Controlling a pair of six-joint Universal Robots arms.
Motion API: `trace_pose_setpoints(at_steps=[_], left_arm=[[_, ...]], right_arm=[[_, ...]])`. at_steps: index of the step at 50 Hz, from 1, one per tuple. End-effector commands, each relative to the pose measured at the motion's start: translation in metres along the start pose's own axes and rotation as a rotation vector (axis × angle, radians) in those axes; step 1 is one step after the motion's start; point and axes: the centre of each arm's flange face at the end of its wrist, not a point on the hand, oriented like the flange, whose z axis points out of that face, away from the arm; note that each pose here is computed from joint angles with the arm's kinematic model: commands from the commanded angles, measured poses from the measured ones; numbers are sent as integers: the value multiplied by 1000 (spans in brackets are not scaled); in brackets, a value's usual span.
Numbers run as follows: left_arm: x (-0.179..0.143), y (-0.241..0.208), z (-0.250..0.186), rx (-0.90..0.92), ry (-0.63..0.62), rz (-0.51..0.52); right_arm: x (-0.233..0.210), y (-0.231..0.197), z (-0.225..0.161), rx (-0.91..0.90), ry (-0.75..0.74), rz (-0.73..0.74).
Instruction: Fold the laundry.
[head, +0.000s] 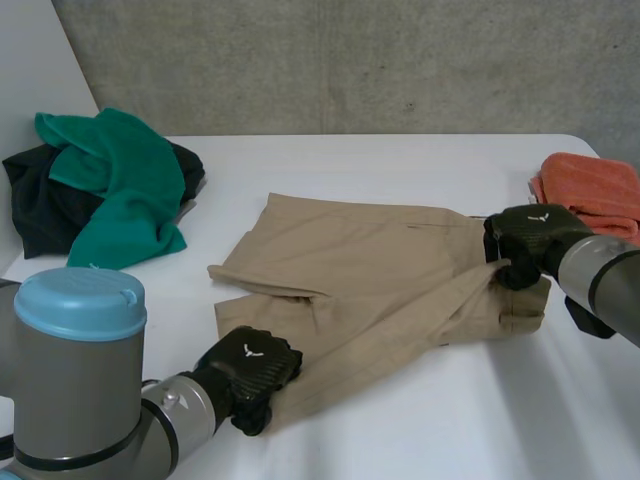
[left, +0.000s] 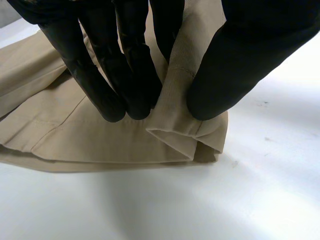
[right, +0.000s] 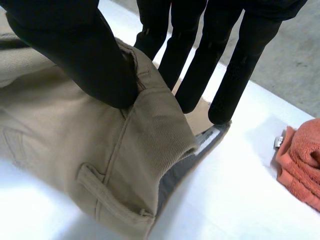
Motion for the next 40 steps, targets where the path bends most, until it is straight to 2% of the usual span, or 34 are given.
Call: trace_pose_setpoints(at_steps=[1,7,10,13,16,20,25,30,37,40], left_arm=[[5,-9,-22,45,60,32],[11,-2,-48,-60,162,116],[11,1,-50,-100,190,149],[7,2,-47,-144,208,194],[-6,-13,-32,-103,163,239],[-34,-41,-1,5,32,258],[-74,-86,44,216,-130,227],[-99,-120,90,399,-226,235],[-117,-130,144,443,-326,307],[-128,-128,166,439,-413,318]], right_arm=[[-11,28,-34,-177,-202,-310],[-16,59,-68,-375,-441,-608],[-18,64,-67,-373,-462,-648],[-18,63,-51,-342,-420,-617],[-15,52,-31,-273,-336,-547],[-8,33,-7,-172,-222,-440],[3,13,33,-12,-82,-357],[19,5,72,98,73,-363],[21,5,116,252,171,-419],[21,8,138,338,230,-478]])
